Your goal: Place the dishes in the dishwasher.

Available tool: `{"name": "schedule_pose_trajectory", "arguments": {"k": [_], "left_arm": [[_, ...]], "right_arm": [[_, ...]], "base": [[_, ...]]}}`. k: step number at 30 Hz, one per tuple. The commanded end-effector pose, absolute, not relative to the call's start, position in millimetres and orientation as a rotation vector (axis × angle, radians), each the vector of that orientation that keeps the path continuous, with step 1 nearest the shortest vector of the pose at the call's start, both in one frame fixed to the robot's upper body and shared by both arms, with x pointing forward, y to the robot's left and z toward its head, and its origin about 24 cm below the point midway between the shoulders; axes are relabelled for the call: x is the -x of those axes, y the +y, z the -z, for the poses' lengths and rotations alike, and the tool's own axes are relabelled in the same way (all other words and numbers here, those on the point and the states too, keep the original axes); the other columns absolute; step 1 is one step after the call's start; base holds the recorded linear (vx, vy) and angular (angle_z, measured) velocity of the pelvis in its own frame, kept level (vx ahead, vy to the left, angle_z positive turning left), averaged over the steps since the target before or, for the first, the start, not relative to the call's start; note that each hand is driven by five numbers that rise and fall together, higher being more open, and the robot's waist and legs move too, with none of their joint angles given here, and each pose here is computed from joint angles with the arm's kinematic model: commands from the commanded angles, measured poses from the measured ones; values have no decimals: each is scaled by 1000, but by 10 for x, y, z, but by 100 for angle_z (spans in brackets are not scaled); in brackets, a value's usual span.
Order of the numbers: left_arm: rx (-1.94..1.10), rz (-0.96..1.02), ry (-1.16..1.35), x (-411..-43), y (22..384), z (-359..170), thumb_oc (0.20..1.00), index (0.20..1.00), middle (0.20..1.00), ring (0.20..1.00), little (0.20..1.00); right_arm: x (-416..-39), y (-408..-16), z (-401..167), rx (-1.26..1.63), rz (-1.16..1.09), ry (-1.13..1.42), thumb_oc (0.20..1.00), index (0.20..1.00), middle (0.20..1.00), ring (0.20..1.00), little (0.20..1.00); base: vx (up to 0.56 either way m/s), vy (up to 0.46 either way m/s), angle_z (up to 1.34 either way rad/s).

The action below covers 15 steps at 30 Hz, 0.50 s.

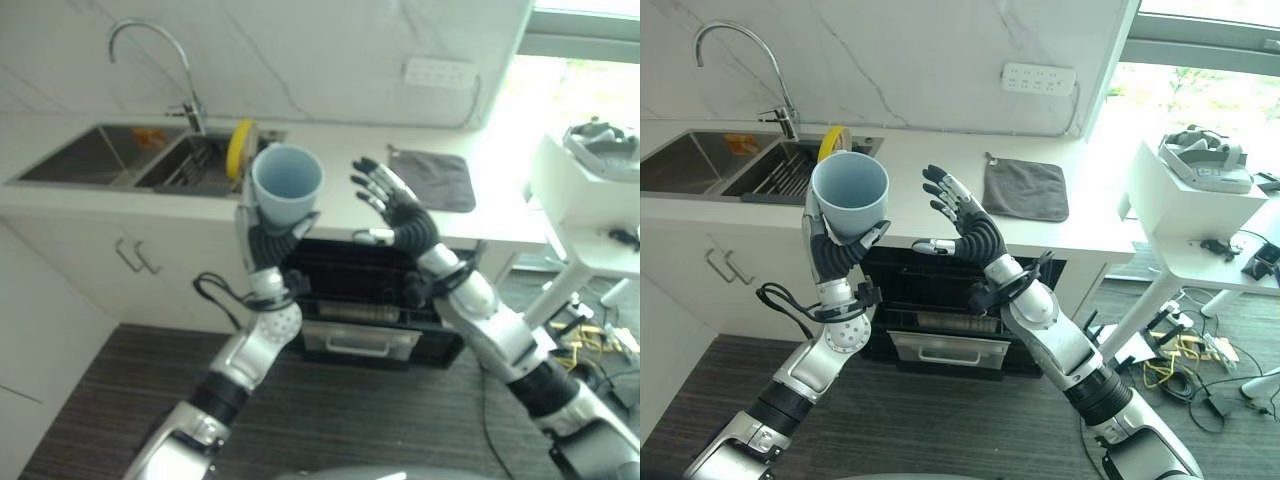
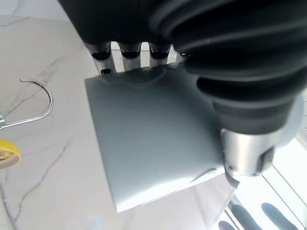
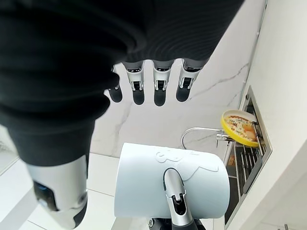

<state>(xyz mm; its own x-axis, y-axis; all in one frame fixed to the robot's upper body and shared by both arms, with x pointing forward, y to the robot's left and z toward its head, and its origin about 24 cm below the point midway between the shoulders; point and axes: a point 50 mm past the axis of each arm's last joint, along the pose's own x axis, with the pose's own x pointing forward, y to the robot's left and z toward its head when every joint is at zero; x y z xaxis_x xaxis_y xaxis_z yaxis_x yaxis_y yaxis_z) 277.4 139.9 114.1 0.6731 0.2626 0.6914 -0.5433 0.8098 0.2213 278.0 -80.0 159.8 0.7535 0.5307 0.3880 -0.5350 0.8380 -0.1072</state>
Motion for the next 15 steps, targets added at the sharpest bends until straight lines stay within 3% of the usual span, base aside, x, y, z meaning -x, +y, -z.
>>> {"name": "schedule_pose_trajectory", "arguments": {"k": [1, 15], "left_arm": [[-406, -406, -855, -2836, 1217, -1427, 200, 200, 200, 200, 200], [-366, -308, -838, -2834, 1061, -1507, 200, 200, 200, 200, 200]], "right_arm": [[-2867, -654, -1911, -8, -580, -546, 1000, 1000, 1000, 1000, 1000], [-2943, -493, -1947, -11, -616, -497, 1000, 1000, 1000, 1000, 1000]], "base": [[0, 0, 0], [15, 2, 2]]}}
